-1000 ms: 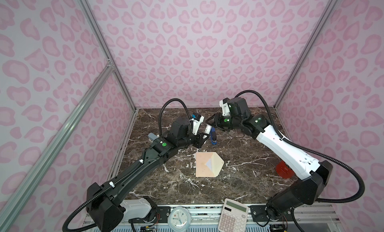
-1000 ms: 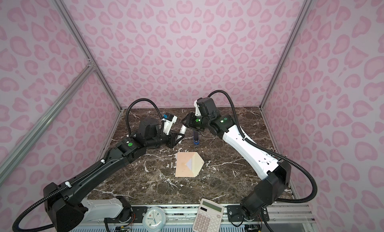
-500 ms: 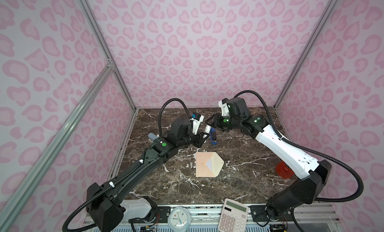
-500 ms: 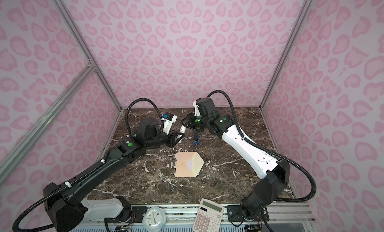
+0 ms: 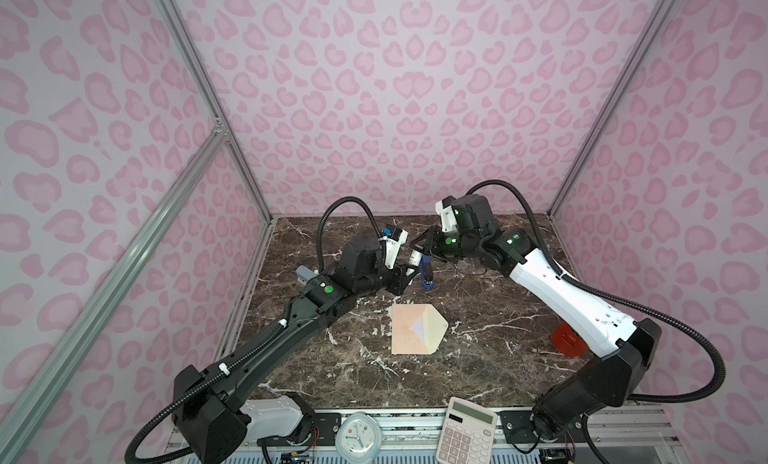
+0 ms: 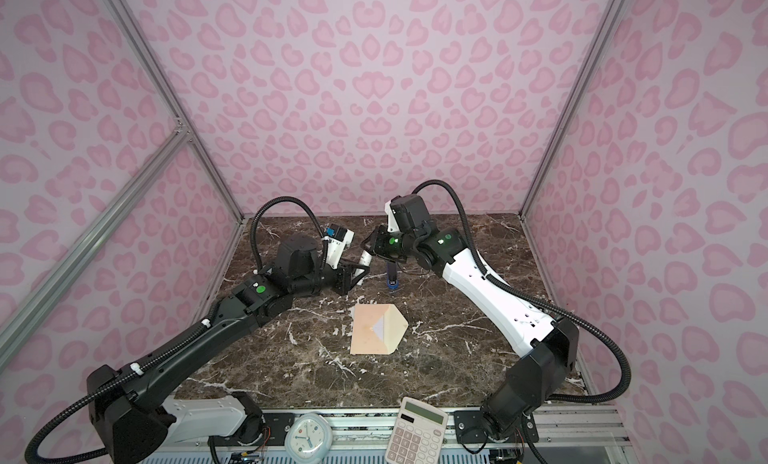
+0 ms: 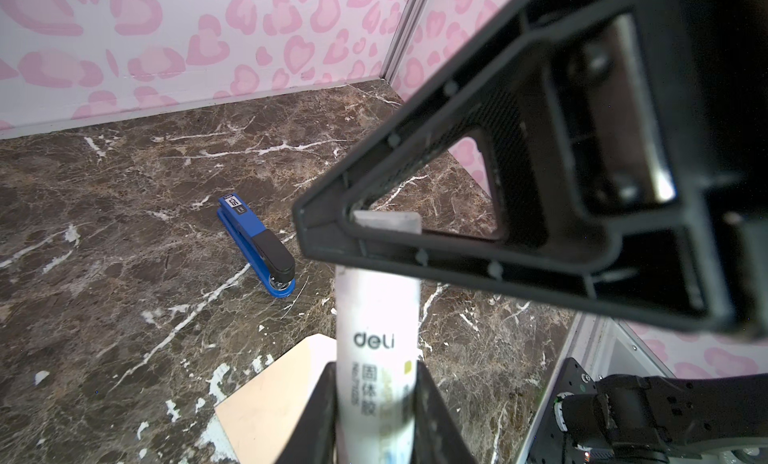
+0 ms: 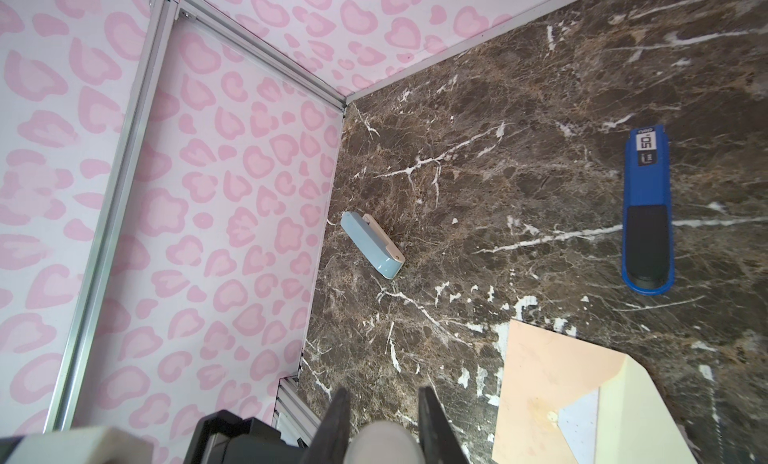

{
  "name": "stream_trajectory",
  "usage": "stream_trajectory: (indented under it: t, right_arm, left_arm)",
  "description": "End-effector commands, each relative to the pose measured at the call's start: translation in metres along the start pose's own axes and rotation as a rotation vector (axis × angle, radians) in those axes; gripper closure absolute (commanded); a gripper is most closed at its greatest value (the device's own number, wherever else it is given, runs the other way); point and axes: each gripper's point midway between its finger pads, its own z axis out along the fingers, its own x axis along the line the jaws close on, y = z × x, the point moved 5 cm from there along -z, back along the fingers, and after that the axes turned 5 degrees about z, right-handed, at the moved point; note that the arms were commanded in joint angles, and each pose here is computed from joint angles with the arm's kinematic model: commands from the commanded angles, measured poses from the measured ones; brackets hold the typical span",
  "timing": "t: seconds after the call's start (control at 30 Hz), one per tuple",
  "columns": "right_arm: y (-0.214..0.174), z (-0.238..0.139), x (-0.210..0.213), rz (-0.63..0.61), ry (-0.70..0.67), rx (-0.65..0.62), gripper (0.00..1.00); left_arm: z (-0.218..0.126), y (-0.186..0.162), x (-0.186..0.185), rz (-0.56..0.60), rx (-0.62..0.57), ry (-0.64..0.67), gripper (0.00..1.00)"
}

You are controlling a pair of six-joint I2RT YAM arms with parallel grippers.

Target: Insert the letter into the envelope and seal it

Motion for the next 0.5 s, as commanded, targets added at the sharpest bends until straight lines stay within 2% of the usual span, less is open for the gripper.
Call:
stream_trajectory:
  t: [0.0, 0.47]
  right_arm:
    - [0.005, 0.001, 0.004, -0.027, 0.005, -0.018, 0.75]
    - [0.019, -0.007, 0.007, -0.073, -0.007, -0.056, 0.77]
  left_arm:
    - [-0.001, 0.002, -0.001, 0.006, -0.016, -0.010, 0.94]
    - [-0.003, -0.009, 0.002, 0.005, 0.006, 0.002, 0.96]
